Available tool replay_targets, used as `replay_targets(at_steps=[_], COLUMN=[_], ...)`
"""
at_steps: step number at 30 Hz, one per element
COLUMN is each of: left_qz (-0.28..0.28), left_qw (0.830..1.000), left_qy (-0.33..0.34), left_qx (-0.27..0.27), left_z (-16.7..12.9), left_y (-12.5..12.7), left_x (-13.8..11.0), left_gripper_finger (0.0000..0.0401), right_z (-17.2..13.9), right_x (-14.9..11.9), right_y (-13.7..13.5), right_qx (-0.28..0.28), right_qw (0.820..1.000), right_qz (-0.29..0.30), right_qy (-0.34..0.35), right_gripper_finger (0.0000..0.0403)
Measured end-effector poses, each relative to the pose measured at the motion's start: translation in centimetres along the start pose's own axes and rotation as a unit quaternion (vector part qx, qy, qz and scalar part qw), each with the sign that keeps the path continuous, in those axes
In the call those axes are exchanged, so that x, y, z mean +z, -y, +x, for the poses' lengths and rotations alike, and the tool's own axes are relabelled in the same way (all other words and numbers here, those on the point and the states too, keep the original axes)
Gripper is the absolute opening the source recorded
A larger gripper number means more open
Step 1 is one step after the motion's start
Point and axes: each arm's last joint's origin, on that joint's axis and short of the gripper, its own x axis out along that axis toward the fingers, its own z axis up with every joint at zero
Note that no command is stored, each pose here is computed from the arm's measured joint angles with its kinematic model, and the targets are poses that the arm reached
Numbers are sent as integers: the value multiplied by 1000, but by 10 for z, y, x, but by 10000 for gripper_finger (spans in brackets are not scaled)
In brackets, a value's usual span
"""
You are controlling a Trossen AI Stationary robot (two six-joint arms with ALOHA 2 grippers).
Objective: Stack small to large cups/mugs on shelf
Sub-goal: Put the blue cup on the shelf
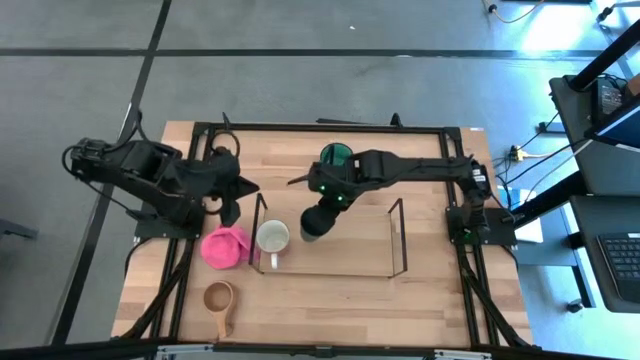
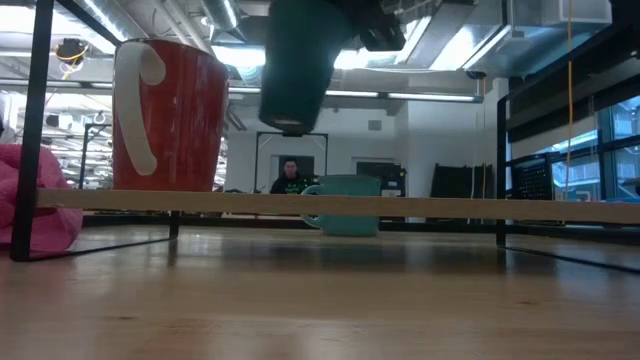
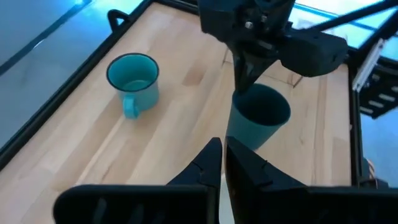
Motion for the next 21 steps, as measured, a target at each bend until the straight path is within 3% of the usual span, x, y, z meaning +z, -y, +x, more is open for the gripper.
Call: replay_targets(at_steps=[7, 21], left_qz=[4, -47], left_qw=[1000, 997], left_qy=[-26, 20], left_qx=[1, -64], left_z=[11, 13], left_y=[1, -7], left_x=[-27, -63], left_gripper_finger=[14, 14], right_z=[13, 33], right_x=[-11, -15], right_y=[-15, -27], right_qx=[-12, -8], right_qw=[999, 996], right_qz=[40, 90], right_qy=[2, 0], right_gripper_finger=[11, 11])
